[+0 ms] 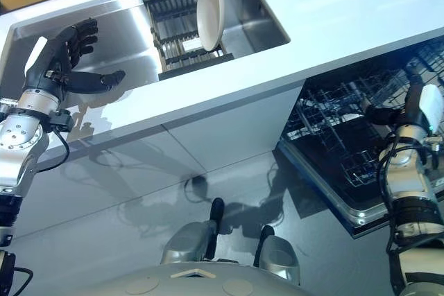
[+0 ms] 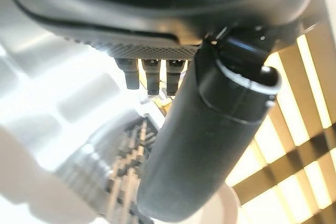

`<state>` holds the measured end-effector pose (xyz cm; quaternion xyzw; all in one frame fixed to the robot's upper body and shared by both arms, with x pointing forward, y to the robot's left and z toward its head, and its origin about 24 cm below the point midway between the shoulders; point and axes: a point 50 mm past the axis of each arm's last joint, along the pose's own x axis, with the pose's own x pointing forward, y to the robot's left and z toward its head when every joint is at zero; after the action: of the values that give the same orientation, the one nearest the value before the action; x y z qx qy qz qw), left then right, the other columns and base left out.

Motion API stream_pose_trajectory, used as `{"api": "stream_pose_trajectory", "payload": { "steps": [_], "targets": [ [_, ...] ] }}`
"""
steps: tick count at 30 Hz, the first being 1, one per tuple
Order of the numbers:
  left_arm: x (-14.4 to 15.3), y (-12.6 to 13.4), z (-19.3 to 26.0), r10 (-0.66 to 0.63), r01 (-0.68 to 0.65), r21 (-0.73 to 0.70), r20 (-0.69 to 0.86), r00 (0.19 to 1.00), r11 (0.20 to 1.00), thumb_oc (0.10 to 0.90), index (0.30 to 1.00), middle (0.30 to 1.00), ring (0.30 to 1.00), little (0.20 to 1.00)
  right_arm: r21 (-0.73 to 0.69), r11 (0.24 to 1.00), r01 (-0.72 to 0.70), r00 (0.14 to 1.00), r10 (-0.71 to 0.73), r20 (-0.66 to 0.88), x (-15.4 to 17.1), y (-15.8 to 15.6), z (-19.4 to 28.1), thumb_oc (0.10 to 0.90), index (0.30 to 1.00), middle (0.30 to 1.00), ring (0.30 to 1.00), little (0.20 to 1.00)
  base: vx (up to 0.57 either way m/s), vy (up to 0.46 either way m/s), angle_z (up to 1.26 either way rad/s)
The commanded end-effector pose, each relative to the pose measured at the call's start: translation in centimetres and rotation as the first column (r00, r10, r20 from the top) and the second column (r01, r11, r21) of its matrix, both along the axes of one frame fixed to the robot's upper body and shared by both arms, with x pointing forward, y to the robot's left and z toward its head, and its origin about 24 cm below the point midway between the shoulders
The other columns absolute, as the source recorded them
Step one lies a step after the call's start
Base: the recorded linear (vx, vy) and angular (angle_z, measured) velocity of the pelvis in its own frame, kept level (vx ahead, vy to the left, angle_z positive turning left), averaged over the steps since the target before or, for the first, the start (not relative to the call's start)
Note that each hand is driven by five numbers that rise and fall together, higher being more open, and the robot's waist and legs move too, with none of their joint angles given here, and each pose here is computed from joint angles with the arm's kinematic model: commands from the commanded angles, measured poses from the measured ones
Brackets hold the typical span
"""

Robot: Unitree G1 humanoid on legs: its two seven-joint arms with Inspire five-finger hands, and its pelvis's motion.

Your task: Pick up plates and place into dishwasher.

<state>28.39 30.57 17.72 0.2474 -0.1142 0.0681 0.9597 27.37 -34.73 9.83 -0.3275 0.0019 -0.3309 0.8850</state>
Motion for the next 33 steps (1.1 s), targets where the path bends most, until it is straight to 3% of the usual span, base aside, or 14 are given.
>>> {"api": "stream_pose_trajectory", "payload": {
  "steps": [1, 7, 8, 10, 13, 16, 19, 20, 21, 25, 29, 33],
  "targets": [
    [-1.1, -0.1, 3.5, -0.002, -0.019, 0.088, 0.233, 0.972, 0.996, 0.800, 0.900, 0.900, 0.900, 0.900, -0.016, 0.999, -0.029, 0.939, 0.033, 0.341, -0.5, 0.4, 4.9, 0.800, 0.900, 0.900, 0.900, 0.900, -0.07, 0.176, -0.28],
    [-0.4, -0.2, 5.3, 0.022, -0.074, 0.174, 0.287, 0.958, 0.982, 0.800, 0.900, 0.900, 0.900, 0.900, 0.064, 0.985, -0.161, 0.885, 0.116, 0.451, -0.9, 2.6, 4.9, 0.800, 0.900, 0.900, 0.900, 0.900, -0.05, 0.167, -0.31],
    [-0.2, 0.0, 6.4, 0.044, -0.113, 0.219, 0.297, 0.954, 0.969, 0.800, 0.900, 0.900, 0.900, 0.900, 0.062, 0.963, -0.262, 0.859, 0.203, 0.470, -0.9, 3.9, 4.9, 0.800, 0.900, 0.900, 0.900, 0.900, -0.07, 0.169, -0.19],
    [0.0, 0.3, 7.0, 0.051, -0.126, 0.236, 0.301, 0.952, 0.964, 0.800, 0.900, 0.900, 0.900, 0.900, 0.058, 0.945, -0.323, 0.839, 0.258, 0.479, -1.1, 4.6, 5.0, 0.800, 0.900, 0.900, 0.900, 0.900, -0.05, 0.136, -0.26],
    [0.4, 1.0, 8.4, 0.096, -0.200, 0.325, 0.310, 0.946, 0.924, 0.800, 0.900, 0.900, 0.900, 0.900, 0.073, 0.857, -0.510, 0.774, 0.421, 0.473, -1.4, 6.5, 5.0, 0.800, 0.900, 0.900, 0.900, 0.900, -0.05, 0.139, -0.34],
    [0.7, 2.4, 9.9, 0.171, -0.308, 0.439, 0.325, 0.930, 0.844, 0.800, 0.900, 0.900, 0.900, 0.900, 0.160, 0.684, -0.712, 0.675, 0.605, 0.422, -1.4, 8.0, 4.2, 0.800, 0.900, 0.900, 0.900, 0.900, -0.06, 0.137, -0.28],
    [0.9, 3.7, 12.2, 0.234, -0.412, 0.573, 0.359, 0.903, 0.709, 0.800, 0.900, 0.900, 0.900, 0.900, 0.294, 0.461, -0.837, 0.542, 0.772, 0.332, -1.6, 9.7, 2.6, 0.800, 0.900, 0.900, 0.900, 0.900, -0.05, 0.107, -0.31],
    [0.9, 4.5, 13.2, 0.262, -0.438, 0.610, 0.359, 0.896, 0.661, 0.800, 0.900, 0.900, 0.900, 0.900, 0.371, 0.357, -0.857, 0.470, 0.837, 0.280, -1.8, 10.4, 1.5, 0.800, 0.900, 0.900, 0.900, 0.900, -0.06, 0.105, -0.17],
    [1.0, 4.8, 13.8, 0.283, -0.460, 0.654, 0.365, 0.887, 0.600, 0.800, 0.900, 0.900, 0.900, 0.900, 0.415, 0.300, -0.859, 0.418, 0.879, 0.228, -2.0, 10.8, 0.6, 0.800, 0.900, 0.900, 0.900, 0.900, -0.06, 0.092, -0.20],
    [1.5, 5.6, 15.5, 0.341, -0.497, 0.759, 0.375, 0.862, 0.422, 0.800, 0.900, 0.900, 0.900, 0.900, 0.583, 0.139, -0.801, 0.223, 0.972, 0.074, -3.2, 12.1, -2.7, 0.800, 0.900, 0.900, 0.900, 0.900, -0.05, 0.064, -0.28],
    [2.2, 5.3, 16.6, 0.370, -0.488, 0.819, 0.371, 0.852, 0.303, 0.800, 0.900, 0.900, 0.900, 0.900, 0.682, 0.164, -0.713, 0.125, 0.986, -0.106, -4.4, 12.2, -5.8, 0.800, 0.900, 0.900, 0.900, 0.900, -0.02, 0.035, -0.16],
    [2.7, 5.0, 16.3, 0.390, -0.448, 0.866, 0.342, 0.855, 0.223, 0.800, 0.900, 0.900, 0.900, 0.900, 0.723, 0.273, -0.635, 0.156, 0.962, -0.226, -5.1, 11.4, -8.3, 0.800, 0.900, 0.900, 0.900, 0.900, 0.01, 0.022, -0.17]
  ]
}}
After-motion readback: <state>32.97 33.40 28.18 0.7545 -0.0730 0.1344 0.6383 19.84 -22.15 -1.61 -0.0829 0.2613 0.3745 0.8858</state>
